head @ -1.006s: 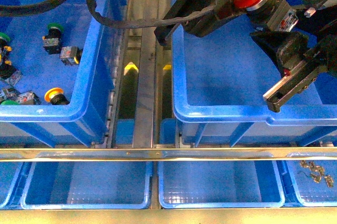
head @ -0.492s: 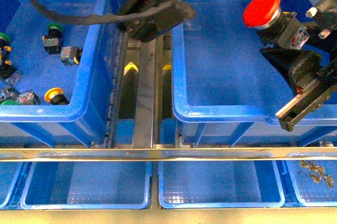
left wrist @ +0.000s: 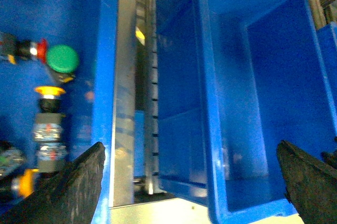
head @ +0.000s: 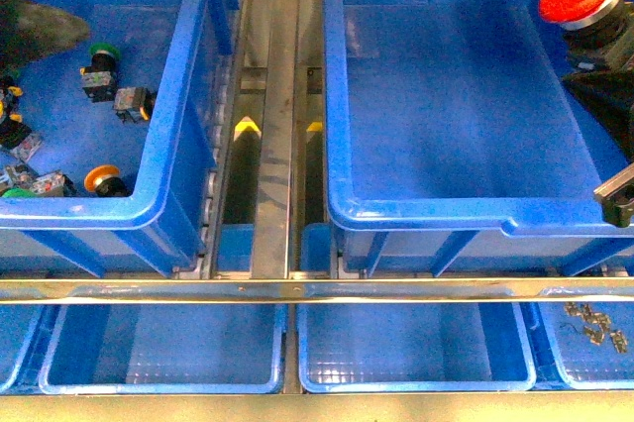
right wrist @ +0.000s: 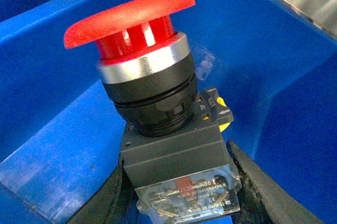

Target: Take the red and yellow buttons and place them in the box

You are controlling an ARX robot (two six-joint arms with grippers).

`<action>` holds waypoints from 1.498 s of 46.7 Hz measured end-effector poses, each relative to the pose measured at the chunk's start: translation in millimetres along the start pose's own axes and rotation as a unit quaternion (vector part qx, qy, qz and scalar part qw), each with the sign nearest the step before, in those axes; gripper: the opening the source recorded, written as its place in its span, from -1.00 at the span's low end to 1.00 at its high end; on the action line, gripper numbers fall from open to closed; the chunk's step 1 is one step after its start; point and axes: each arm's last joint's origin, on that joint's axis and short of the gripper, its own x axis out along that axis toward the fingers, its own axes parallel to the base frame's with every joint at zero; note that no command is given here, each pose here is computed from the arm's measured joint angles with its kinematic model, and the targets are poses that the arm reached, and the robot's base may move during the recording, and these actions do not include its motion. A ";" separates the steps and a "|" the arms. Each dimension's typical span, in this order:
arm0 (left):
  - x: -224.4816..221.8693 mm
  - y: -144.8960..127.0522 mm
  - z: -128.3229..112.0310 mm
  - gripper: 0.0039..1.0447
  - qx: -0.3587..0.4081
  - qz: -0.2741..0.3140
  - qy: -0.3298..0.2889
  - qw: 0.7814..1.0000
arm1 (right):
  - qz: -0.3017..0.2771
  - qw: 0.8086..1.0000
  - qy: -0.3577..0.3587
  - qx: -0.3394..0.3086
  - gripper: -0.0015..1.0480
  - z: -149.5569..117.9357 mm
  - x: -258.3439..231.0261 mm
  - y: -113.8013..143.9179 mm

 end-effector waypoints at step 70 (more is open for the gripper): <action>-125.1 72.9 -61.8 -0.96 0.226 0.175 -0.249 0.925 | -0.065 0.992 0.070 0.084 -0.34 34.6 -3.2 3.3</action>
